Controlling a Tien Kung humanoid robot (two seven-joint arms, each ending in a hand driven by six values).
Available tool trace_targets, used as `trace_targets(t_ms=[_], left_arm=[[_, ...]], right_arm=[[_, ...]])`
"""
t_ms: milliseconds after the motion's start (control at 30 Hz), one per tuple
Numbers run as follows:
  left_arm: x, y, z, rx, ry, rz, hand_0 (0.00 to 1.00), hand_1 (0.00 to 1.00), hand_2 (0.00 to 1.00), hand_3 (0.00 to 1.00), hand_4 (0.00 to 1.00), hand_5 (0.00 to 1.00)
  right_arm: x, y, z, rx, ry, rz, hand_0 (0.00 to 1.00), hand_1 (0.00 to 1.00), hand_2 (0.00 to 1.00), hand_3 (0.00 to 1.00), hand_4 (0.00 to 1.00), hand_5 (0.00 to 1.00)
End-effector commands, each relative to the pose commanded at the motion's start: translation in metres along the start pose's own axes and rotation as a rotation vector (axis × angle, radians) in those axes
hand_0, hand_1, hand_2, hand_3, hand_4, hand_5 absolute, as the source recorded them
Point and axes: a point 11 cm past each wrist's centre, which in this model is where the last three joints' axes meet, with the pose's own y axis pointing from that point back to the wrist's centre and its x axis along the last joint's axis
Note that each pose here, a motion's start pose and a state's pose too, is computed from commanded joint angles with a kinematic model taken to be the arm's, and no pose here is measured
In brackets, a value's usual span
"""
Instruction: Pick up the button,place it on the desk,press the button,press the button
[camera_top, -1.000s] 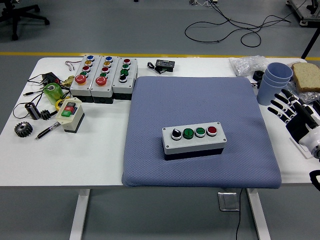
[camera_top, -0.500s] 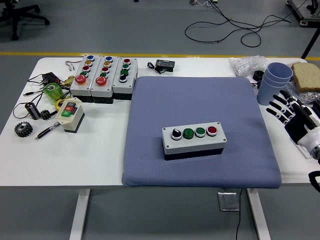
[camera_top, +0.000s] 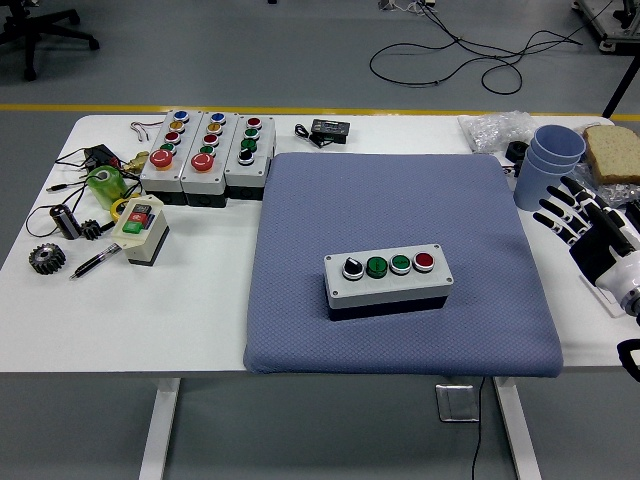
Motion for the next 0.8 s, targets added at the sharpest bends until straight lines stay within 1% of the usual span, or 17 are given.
trace_targets(t_ms=[800], left_arm=[[-0.0001, 0.0, 0.0009, -0.003, -0.002, -0.001, 0.602, 0.642, 0.69, 0.56, 0.411, 0.761]], right_arm=[[0.0005, -0.0001, -0.0013, 0.005, -0.006, -0.001, 0.641, 0.587, 0.63, 0.614, 0.686, 0.306]])
